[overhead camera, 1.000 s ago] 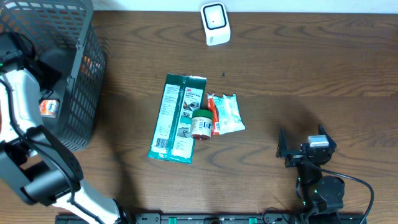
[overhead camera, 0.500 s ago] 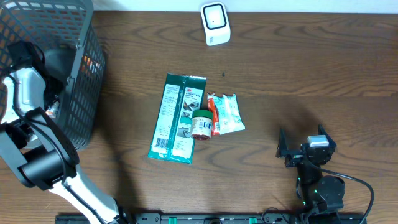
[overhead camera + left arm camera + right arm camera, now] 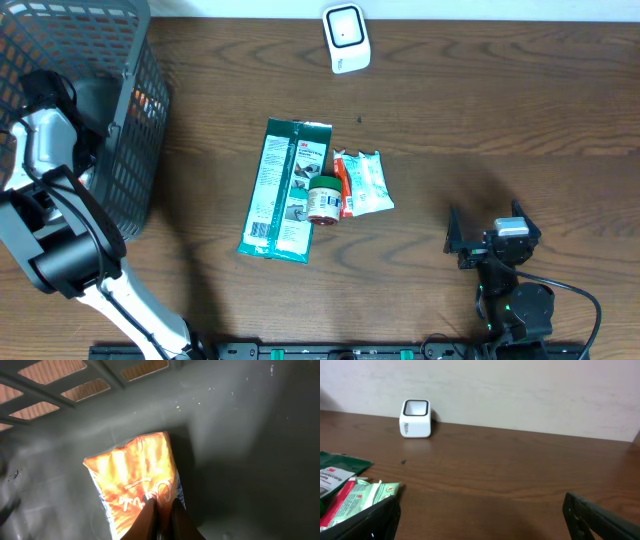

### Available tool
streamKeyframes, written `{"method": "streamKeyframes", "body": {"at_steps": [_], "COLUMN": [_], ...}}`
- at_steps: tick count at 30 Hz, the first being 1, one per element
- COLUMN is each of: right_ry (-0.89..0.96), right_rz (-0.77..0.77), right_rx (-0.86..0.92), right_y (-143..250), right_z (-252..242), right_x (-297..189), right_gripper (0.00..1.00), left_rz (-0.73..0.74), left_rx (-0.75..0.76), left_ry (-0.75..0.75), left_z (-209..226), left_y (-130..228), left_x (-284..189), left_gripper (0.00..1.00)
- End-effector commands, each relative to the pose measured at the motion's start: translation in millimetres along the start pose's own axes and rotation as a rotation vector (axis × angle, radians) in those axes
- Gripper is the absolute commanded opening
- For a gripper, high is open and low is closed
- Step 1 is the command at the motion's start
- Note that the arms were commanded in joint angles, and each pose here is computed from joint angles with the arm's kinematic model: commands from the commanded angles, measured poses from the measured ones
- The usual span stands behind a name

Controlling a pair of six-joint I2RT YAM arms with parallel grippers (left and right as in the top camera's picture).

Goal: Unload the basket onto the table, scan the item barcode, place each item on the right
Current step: 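Lift the tissue pack up out of the basket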

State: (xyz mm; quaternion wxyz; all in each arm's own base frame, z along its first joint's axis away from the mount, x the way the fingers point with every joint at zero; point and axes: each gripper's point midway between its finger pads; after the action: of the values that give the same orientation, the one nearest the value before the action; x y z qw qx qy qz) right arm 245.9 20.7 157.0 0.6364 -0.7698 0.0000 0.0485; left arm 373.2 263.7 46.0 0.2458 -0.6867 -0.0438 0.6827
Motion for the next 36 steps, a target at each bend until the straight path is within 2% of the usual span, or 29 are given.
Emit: {"method": "streamKeyframes", "body": {"at_steps": [1,8,14,16,17,19,21,36], "right_ry": [0.001,0.001,0.001,0.001,0.001,0.001,0.001,0.001], "right_rz": [0.001,0.001,0.001,0.001,0.001,0.001,0.001,0.001], "right_rx": [-0.002,-0.002,-0.002,-0.002,-0.002,-0.002,-0.002,-0.002], "right_y": [0,0,0,0,0,0,0,0], "right_z": [0,0,0,0,0,0,0,0], "right_x": [0,0,0,0,0,0,0,0], "right_gripper": [0.99,0.99,0.99,0.99,0.99,0.99,0.99,0.99], "left_rz": [-0.003,-0.146,-0.236,-0.260,-0.264,-0.261,-0.244,-0.006], "left_rx": [-0.026,-0.160,-0.203,-0.211,-0.213,-0.212,-0.205,-0.124], "left_ry": [0.019,0.200,0.385,0.411,0.415,0.413,0.396,0.122], "left_z": [4,11,21,27,29,29,26,8], "left_y": [-5,-42,-53,-54,-54,-53,-51,-16], "left_x": [-18,-122,-205,-222,-225,-224,-214,-60], "left_gripper": [0.07,0.07,0.08,0.16,0.26,0.51,0.61,0.64]}}
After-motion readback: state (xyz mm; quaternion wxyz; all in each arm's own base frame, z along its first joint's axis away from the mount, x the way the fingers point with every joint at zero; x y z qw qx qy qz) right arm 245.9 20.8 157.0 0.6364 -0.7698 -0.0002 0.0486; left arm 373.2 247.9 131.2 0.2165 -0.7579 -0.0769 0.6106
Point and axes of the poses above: each gripper's point midway between its finger pads, its own x axis out along the fingers, its own z axis along the line the jaws close on, y = z × x, and after that the axes turned 7 degrees about -x, right-handed
